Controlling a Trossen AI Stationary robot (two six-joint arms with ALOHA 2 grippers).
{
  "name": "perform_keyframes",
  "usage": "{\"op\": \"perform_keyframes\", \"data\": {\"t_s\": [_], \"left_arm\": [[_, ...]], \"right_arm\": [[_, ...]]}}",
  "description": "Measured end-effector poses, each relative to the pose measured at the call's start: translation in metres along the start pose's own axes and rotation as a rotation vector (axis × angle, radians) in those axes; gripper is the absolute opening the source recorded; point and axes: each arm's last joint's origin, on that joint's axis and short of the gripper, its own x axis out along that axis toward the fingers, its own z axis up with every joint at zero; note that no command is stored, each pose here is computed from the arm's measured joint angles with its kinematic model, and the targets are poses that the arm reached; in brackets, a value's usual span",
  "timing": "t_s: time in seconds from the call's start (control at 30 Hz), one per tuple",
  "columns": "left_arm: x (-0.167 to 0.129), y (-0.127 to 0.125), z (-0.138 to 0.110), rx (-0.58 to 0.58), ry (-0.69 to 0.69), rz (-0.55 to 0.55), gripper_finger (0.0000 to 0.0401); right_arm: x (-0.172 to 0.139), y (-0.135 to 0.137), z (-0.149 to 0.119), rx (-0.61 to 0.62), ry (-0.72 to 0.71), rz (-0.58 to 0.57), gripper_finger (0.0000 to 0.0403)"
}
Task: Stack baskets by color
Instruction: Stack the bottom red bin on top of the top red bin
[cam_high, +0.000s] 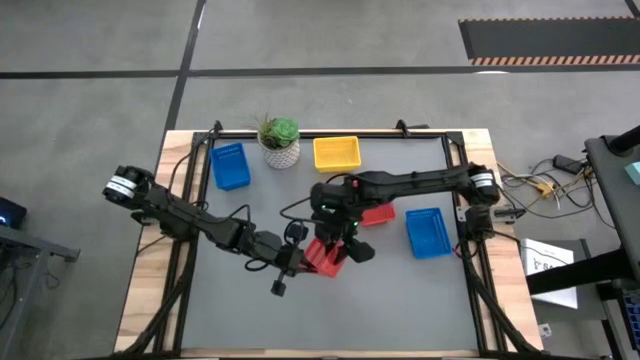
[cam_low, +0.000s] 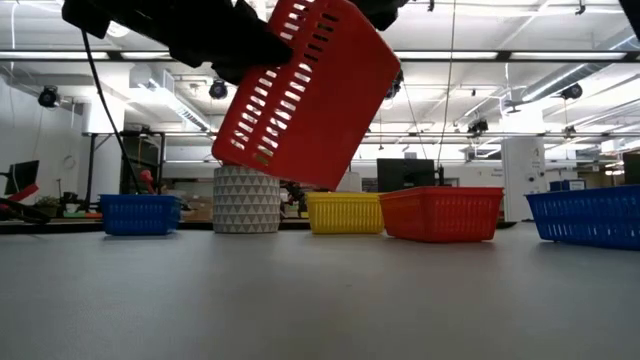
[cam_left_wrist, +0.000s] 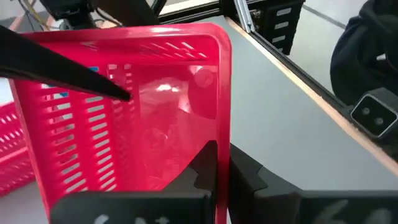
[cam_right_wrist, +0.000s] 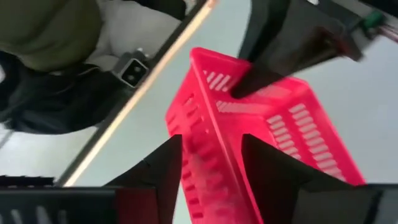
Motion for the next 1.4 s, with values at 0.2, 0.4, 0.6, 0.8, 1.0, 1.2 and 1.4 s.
{"op": "perform_keyframes", "data": {"t_s": [0.2, 0.4, 0.6, 0.8, 1.0, 1.2, 1.4], "left_arm": [[0.000, 0.000, -0.001, 0.039, 0.004, 0.002, 0.0000], [0.000, 0.000, 0.000, 0.055, -0.004, 0.007, 0.0038], [-0.001, 0.000, 0.002, 0.105, -0.018, 0.013, 0.0111], [-0.019, 0.003, 0.017, 0.158, -0.073, 0.046, 0.0134], [-0.044, 0.006, 0.030, 0.179, -0.113, 0.061, 0.0134], [-0.067, 0.007, 0.040, 0.079, -0.159, 0.079, 0.0134], [-0.071, 0.002, 0.042, 0.046, -0.164, 0.092, 0.0134]], "right_arm": [[0.007, -0.006, 0.003, -0.007, 0.019, 0.060, 0.0075], [0.006, -0.005, 0.006, -0.053, 0.034, 0.061, 0.0013], [0.005, 0.000, 0.009, -0.049, 0.035, 0.055, 0.0009], [0.008, 0.002, 0.004, -0.030, 0.065, 0.064, 0.0008], [0.019, 0.004, -0.005, -0.029, 0.159, -0.023, 0.0008], [0.029, 0.008, -0.013, -0.045, 0.204, -0.151, 0.0008], [0.027, 0.016, -0.021, -0.076, 0.136, -0.275, 0.0008]]}}
